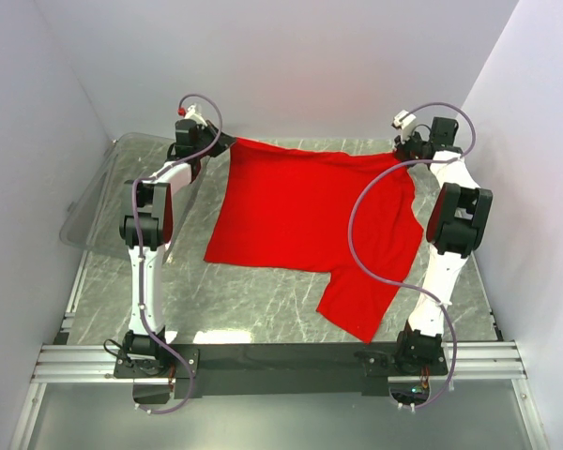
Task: Fold and stack the t-shirts
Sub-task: Fold the tshirt
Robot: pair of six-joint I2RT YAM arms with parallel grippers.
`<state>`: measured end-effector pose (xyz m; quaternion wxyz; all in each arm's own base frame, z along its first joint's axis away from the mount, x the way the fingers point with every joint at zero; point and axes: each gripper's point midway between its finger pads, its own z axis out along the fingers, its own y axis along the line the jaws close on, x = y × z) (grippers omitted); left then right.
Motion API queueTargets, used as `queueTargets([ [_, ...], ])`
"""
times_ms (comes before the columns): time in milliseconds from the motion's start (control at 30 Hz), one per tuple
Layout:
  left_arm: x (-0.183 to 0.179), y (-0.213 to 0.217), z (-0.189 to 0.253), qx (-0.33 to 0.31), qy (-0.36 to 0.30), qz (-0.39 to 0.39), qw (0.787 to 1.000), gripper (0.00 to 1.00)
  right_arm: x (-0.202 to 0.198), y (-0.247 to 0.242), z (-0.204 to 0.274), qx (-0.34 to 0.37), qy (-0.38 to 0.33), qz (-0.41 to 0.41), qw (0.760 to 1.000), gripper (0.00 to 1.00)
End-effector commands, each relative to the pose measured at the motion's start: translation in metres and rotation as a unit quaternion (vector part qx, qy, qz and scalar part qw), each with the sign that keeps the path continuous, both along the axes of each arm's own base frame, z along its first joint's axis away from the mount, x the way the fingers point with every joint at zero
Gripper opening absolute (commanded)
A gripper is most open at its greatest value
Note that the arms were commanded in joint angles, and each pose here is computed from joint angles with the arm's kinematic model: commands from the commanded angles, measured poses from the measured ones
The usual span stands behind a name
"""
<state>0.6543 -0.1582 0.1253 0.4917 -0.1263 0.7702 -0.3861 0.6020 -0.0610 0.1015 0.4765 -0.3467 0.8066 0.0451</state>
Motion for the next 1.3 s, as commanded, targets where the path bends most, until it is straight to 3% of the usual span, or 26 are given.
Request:
queueTargets([
  [0, 0.005, 0.013, 0.057, 0.018, -0.059, 0.014, 0.998, 0.01, 0.012, -0.004, 0.049, -0.02, -0.089, 0.033, 0.995, 0.0],
  [800, 0.009, 0.021, 0.055, 0.017, -0.05, 0.017, 0.998, 0.01, -0.01, -0.001, 0.087, 0.031, -0.155, 0.096, 0.983, 0.0],
  [1267, -0.004, 0.011, 0.08, -0.012, -0.082, -0.016, 0.996, 0.01, -0.035, 0.026, 0.081, 0.084, -0.093, 0.114, 0.985, 0.0],
])
